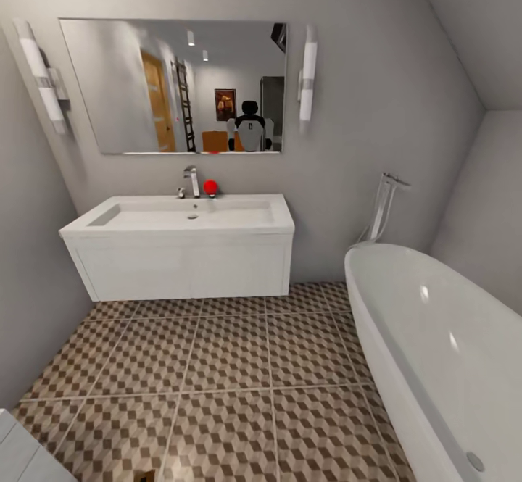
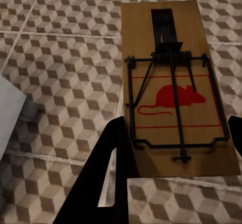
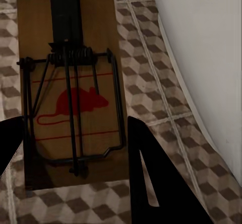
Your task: Take the four mousetraps from the cabinet in the bathroom and place them on the bathroom floor. Make sure all four end up on the same floor surface, and ensure that at least two of them are either under or directly next to the same bathroom sink.
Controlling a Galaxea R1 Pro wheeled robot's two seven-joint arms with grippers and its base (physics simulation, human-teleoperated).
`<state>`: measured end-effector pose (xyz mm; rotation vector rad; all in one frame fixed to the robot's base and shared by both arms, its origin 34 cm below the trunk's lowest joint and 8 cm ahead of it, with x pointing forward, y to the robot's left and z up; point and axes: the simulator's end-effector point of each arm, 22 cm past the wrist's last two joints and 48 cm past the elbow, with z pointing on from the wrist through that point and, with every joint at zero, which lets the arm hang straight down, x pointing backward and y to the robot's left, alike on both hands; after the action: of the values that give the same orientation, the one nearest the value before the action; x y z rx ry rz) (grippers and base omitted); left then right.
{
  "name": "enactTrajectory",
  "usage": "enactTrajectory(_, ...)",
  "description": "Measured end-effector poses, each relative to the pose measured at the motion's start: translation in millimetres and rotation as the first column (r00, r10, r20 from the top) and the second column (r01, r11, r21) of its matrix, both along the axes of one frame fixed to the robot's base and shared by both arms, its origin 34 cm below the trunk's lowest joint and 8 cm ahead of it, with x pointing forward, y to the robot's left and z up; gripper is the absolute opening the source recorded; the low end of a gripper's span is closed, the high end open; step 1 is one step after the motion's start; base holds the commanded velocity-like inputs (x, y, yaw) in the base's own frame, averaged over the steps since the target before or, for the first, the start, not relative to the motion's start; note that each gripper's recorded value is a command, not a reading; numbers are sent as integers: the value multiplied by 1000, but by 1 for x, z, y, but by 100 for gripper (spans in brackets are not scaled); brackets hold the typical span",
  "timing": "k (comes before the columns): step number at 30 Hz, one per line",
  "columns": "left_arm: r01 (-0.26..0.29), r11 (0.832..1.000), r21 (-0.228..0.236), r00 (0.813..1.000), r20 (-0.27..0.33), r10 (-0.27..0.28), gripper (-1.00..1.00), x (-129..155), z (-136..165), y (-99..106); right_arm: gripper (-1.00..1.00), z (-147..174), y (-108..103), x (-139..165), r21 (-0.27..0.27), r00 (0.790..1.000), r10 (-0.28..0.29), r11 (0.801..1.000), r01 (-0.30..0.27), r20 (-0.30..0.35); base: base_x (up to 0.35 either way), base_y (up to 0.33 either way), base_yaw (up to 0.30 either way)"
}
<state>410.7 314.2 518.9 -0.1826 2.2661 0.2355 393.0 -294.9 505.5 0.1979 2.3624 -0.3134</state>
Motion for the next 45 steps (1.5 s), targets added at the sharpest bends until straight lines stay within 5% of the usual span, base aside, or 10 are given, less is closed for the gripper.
enactTrajectory(18, 0, 1000, 0, 1000, 0, 0, -100, 0, 0, 0, -100, 0, 0, 0, 0, 1000, 0, 1000, 0, 0, 218, 72, 0)
enactTrajectory(45, 0, 1000, 0, 1000, -1, 0, -100, 0, 0, 0, -100, 0, 0, 0, -1, 1000, 0, 1000, 0, -1, 6, 3, 32)
